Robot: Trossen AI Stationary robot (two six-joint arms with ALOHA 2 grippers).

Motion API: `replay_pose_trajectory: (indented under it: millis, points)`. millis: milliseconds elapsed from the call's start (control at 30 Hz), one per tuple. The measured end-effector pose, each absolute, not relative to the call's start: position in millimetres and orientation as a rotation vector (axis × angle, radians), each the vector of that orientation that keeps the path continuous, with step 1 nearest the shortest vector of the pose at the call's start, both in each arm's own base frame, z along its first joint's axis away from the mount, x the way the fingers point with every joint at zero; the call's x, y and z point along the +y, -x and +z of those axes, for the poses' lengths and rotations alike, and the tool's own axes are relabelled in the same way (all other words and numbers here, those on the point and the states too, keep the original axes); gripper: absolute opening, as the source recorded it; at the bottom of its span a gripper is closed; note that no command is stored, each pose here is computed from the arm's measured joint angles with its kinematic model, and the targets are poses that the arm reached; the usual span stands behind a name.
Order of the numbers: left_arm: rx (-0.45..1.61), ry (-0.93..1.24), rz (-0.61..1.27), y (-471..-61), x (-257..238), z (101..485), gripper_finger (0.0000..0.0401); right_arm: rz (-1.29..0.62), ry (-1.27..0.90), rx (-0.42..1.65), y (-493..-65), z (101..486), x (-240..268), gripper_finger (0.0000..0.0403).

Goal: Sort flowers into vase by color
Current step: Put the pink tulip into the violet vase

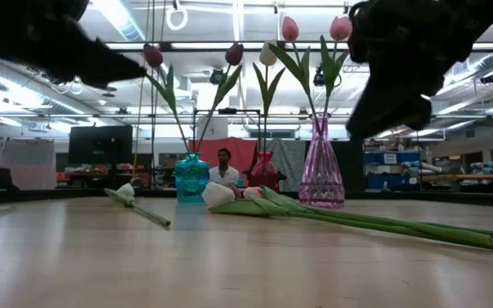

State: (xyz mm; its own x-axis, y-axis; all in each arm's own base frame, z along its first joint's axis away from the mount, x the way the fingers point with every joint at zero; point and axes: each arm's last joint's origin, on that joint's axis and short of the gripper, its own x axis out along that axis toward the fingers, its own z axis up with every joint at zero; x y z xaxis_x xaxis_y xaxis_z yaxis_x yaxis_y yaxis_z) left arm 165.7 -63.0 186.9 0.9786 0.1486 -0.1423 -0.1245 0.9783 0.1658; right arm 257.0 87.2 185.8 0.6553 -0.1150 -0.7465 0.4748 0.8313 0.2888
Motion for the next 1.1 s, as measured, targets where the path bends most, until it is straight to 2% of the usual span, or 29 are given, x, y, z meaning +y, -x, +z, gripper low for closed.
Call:
replay_pose_trajectory:
  millis: [267, 533, 800, 1100]
  points:
    - [0.149, -0.163, 0.134, -159.8, -63.6, 199.9, 0.0163, -0.483, -0.612, 0.94, -259.3, 191.0, 101.6, 0.0135]
    - [0.119, -0.137, 0.124, -157.3, -64.6, 205.0, 0.0163, -0.533, -0.488, 0.953, -303.4, 169.4, 119.2, 0.0135]
    - [0.12, -0.136, 0.129, -157.7, -64.3, 204.9, 0.0163, -0.601, -0.34, 0.952, -347.9, 149.9, 113.4, 0.0135]
    - [0.121, -0.139, 0.129, -157.7, -64.3, 204.8, 0.0163, -0.656, -0.341, 0.968, -351.0, 135.5, 99.2, 0.0132]
